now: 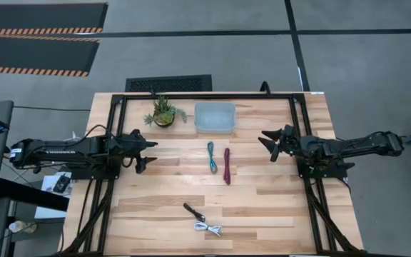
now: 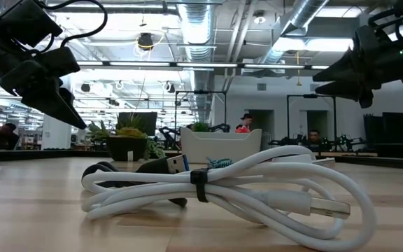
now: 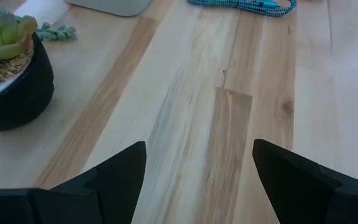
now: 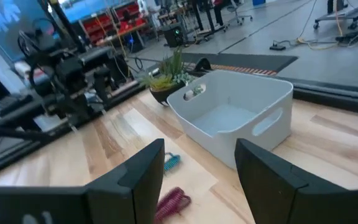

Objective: Pick and place USB-C Cables
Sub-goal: Put the red charger cable into the white bin, then put the blue charger cable into the white bin

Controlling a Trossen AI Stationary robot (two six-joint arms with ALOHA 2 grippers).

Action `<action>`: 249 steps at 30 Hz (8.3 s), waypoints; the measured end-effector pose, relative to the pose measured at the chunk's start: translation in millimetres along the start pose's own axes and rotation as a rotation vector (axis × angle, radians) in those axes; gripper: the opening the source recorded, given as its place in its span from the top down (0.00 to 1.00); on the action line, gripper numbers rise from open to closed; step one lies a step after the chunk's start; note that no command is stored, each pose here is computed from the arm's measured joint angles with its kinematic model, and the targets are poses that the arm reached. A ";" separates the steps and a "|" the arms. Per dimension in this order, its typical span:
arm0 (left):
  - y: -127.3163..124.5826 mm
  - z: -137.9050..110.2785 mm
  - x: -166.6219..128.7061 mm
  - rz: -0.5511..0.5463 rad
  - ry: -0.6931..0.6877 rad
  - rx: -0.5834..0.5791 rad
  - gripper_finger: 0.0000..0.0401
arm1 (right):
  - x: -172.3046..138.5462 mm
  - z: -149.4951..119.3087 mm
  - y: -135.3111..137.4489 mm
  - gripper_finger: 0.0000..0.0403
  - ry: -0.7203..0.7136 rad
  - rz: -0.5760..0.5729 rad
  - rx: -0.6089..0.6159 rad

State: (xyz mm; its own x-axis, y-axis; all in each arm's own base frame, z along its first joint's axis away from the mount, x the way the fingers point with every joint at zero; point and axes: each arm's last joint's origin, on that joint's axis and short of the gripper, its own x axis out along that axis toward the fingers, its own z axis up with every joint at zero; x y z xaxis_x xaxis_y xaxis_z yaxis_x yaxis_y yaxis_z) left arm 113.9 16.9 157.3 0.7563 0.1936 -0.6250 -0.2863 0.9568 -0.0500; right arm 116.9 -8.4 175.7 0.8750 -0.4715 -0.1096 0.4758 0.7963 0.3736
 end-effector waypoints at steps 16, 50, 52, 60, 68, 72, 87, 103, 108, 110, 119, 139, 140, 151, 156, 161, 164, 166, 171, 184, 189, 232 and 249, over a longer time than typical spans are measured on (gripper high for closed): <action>-0.3 50.2 -14.3 0.017 -0.585 -0.408 0.29 | -0.8 12.3 6.6 0.45 -0.079 0.078 0.078; 0.8 60.2 -21.9 0.054 -0.722 -0.393 0.29 | 77.6 25.7 78.6 0.55 0.651 -0.385 -0.064; 0.6 60.1 -21.7 0.049 -0.719 -0.392 0.29 | 83.7 15.0 80.7 0.53 0.667 -0.405 -0.067; 0.6 59.6 -21.2 0.050 -0.712 -0.391 0.29 | 111.8 -21.6 86.3 0.34 0.735 -0.395 0.036; 1.3 58.8 -20.7 0.059 -0.708 -0.438 0.29 | 136.0 -52.1 86.3 0.30 0.681 -0.466 0.056; 1.6 56.7 -17.6 0.078 -0.679 -0.445 0.29 | 150.3 -56.5 94.0 0.30 0.666 -0.476 0.032; -0.4 58.3 -2.3 0.069 -0.633 -0.485 0.29 | 180.0 -76.0 109.9 0.30 0.701 -0.502 -0.033; -0.7 66.3 -8.5 0.058 -0.731 -0.464 0.29 | 176.8 -84.9 120.4 0.30 0.725 -0.550 -0.090; -0.8 66.3 -8.5 0.050 -0.731 -0.470 0.29 | 176.5 -90.9 120.5 0.30 0.738 -0.560 -0.081; -0.8 65.9 -7.5 0.052 -0.723 -0.469 0.29 | 175.8 -91.9 121.0 0.31 0.740 -0.563 -0.068; -2.7 64.4 -0.7 0.010 -0.674 -0.464 0.29 | 174.4 -89.0 122.6 0.33 0.747 -0.536 -0.118; -23.3 127.0 103.8 0.103 -0.300 -0.430 0.29 | 117.0 12.8 147.5 0.33 0.602 -0.407 -0.089; -25.0 127.7 111.5 0.113 -0.263 -0.433 0.29 | 113.0 16.8 147.9 0.33 0.592 -0.409 -0.083; -59.0 134.4 188.0 0.181 0.055 -0.411 0.29 | 85.9 40.1 148.4 0.33 0.532 -0.410 -0.093; -75.6 146.1 203.0 0.179 0.047 -0.390 0.29 | 85.6 39.3 147.4 0.33 0.538 -0.419 -0.104; -76.3 145.4 204.8 0.263 0.103 -0.360 0.29 | 83.6 38.2 147.3 0.33 0.550 -0.422 -0.119; -75.6 142.5 206.7 0.275 0.115 -0.398 0.29 | 82.6 37.4 147.0 0.33 0.560 -0.424 -0.129; -75.7 141.1 206.6 0.275 0.124 -0.417 0.29 | 81.9 37.2 147.6 0.33 0.559 -0.422 -0.131; -76.8 142.1 206.7 0.267 0.111 -0.441 0.29 | 82.0 37.5 147.4 0.33 0.548 -0.428 -0.137; -82.4 143.2 205.9 0.280 0.071 -0.454 0.29 | 82.0 37.6 147.4 0.33 0.545 -0.429 -0.138; -87.7 143.0 204.7 0.297 0.047 -0.443 0.29 | 82.0 37.6 147.4 0.33 0.545 -0.429 -0.138; -87.4 131.6 236.7 0.259 0.206 -0.403 0.61 | 79.4 36.0 151.9 0.33 0.538 -0.410 -0.120; -94.2 133.5 223.3 0.249 0.239 -0.218 0.99 | 80.0 36.3 151.5 0.33 0.528 -0.421 -0.083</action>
State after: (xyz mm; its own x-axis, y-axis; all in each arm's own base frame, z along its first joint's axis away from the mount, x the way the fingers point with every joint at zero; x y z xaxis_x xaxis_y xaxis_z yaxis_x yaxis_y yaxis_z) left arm 388.3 -1.0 126.4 0.4969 0.3334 -0.8012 -0.5809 0.8137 -0.0217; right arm 255.7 60.8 256.9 0.5295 -0.5163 -0.6731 0.7726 0.6212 0.1312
